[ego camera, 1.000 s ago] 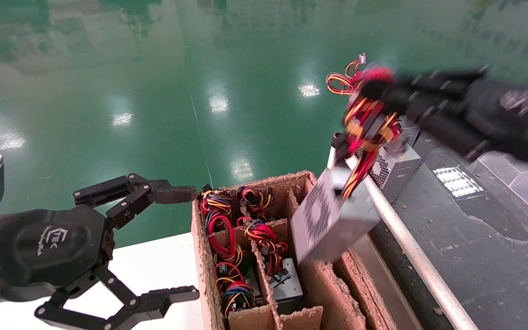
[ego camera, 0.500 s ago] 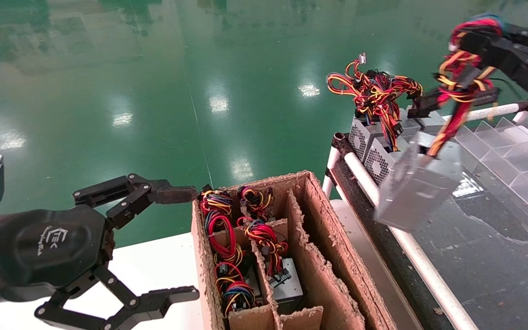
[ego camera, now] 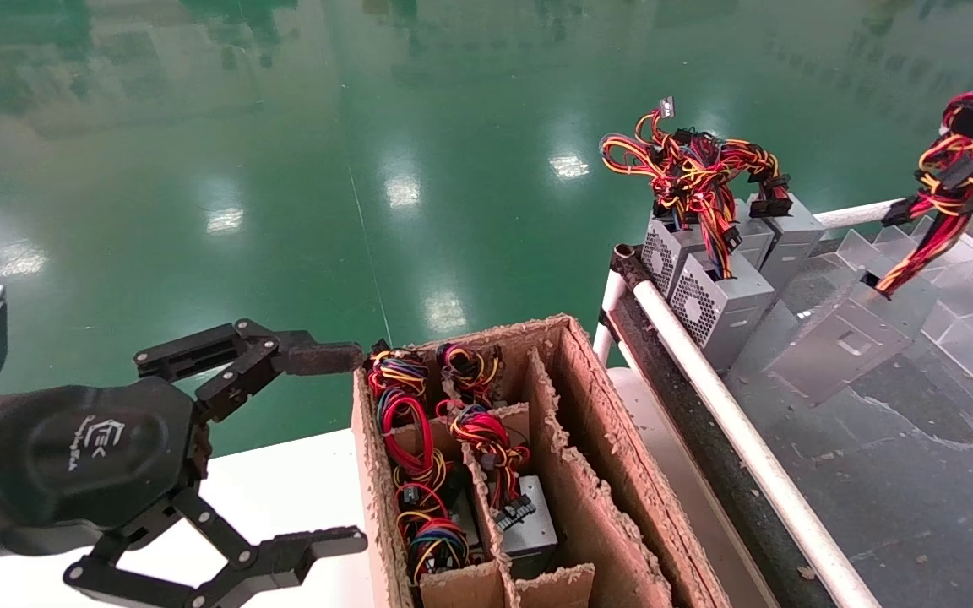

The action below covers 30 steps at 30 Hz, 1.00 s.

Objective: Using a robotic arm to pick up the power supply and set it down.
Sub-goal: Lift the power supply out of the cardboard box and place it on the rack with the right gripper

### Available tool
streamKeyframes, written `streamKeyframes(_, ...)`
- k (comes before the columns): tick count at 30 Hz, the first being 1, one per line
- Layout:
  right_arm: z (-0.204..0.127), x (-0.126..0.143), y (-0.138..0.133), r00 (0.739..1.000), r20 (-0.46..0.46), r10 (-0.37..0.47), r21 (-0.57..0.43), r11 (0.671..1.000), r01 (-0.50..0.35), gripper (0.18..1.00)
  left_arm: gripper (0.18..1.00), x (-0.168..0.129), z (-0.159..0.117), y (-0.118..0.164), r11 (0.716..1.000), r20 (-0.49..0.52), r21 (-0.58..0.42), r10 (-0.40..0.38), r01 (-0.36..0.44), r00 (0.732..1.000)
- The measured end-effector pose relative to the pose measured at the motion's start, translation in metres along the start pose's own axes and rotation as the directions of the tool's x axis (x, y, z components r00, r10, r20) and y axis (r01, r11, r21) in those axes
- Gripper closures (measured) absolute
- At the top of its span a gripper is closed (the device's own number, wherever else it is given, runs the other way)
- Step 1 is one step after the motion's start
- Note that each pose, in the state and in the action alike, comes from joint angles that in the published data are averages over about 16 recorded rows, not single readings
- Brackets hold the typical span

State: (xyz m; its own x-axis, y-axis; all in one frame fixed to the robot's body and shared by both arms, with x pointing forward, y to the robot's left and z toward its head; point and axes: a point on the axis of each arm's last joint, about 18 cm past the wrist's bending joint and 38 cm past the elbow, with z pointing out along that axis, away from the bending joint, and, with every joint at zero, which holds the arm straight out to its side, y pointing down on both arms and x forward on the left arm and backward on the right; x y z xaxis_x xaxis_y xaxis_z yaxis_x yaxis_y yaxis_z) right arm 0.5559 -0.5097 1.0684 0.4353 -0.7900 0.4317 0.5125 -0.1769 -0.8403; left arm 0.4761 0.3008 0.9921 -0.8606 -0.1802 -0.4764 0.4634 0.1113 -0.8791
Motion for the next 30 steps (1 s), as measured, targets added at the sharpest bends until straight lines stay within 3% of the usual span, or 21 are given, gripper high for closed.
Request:
streamKeyframes(10, 0.018, 0.010, 0.024, 0.998, -0.065, -0.022, -0.091, 0.996, 0.016, 0.945, 0.184, 0.000, 0.000, 0.000, 1.000, 0.000, 0.000, 0.000, 0.000, 1.000)
streamKeyframes(30, 0.068, 0.004, 0.042, 0.996, -0.054, -0.077, -0.163, 0.984, 0.068, 0.945, 0.184, 0.000, 0.000, 0.000, 1.000, 0.000, 0.000, 0.000, 0.000, 1.000)
